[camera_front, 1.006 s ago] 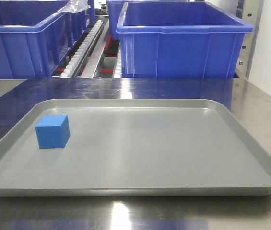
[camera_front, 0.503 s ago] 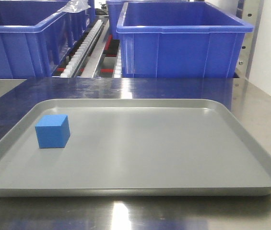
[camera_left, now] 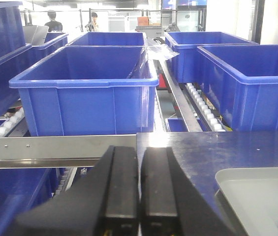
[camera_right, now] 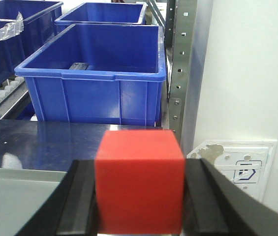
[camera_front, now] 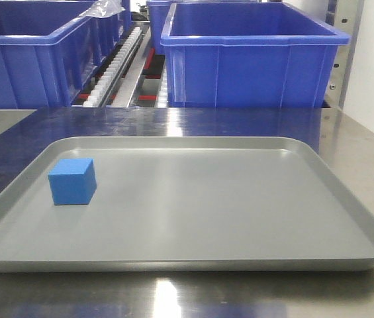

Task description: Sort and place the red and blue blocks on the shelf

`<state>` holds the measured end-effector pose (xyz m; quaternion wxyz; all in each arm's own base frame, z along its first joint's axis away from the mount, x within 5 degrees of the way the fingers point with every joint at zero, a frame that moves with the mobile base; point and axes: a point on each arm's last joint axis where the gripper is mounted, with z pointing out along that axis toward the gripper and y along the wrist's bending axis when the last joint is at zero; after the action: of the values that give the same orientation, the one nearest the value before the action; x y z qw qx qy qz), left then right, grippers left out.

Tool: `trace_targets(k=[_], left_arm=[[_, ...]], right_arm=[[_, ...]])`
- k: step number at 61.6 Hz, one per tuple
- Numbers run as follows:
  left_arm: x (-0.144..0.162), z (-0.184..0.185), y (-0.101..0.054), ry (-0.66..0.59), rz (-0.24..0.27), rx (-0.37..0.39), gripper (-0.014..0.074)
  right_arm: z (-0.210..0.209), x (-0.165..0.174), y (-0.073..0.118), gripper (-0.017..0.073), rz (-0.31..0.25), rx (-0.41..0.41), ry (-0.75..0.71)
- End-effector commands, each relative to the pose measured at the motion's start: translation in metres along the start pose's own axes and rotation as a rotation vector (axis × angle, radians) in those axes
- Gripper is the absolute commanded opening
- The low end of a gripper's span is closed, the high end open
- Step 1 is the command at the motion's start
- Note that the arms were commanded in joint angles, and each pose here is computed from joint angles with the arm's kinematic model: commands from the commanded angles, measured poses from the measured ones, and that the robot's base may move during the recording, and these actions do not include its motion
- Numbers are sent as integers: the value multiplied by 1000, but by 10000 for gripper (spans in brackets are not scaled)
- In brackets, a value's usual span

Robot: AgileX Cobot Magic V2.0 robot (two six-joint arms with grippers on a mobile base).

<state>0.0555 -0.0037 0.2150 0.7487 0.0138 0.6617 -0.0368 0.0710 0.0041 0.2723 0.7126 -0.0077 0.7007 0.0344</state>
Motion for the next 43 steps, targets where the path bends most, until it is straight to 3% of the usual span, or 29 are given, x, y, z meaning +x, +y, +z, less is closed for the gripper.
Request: trace_targets(k=[1,21,23,28,32,37,43], left_arm=[[0,-1,1,-68,-18,-5,124],[-43,9,-4,81,-15,36,124],[-49,13,-5,97,-58,35,124],[-61,23,-6,153,-254,26,124],[-67,33,-7,214,-349,13,124],[-70,47,-8,290,-430,-10,124],[-67,63,-9,403,-458,-32,124]], right_arm=[[-1,-17,1,77,-3,-3,-115],[-1,-17,1,77,-3,-3,-115],[-1,-17,1,77,-3,-3,-115],[-1,-17,1,77,-3,-3,-115],[-1,-17,1,77,-3,-3,-115],[-1,-17,1,77,-3,-3,-115],[-1,-17,1,77,-3,-3,-115]])
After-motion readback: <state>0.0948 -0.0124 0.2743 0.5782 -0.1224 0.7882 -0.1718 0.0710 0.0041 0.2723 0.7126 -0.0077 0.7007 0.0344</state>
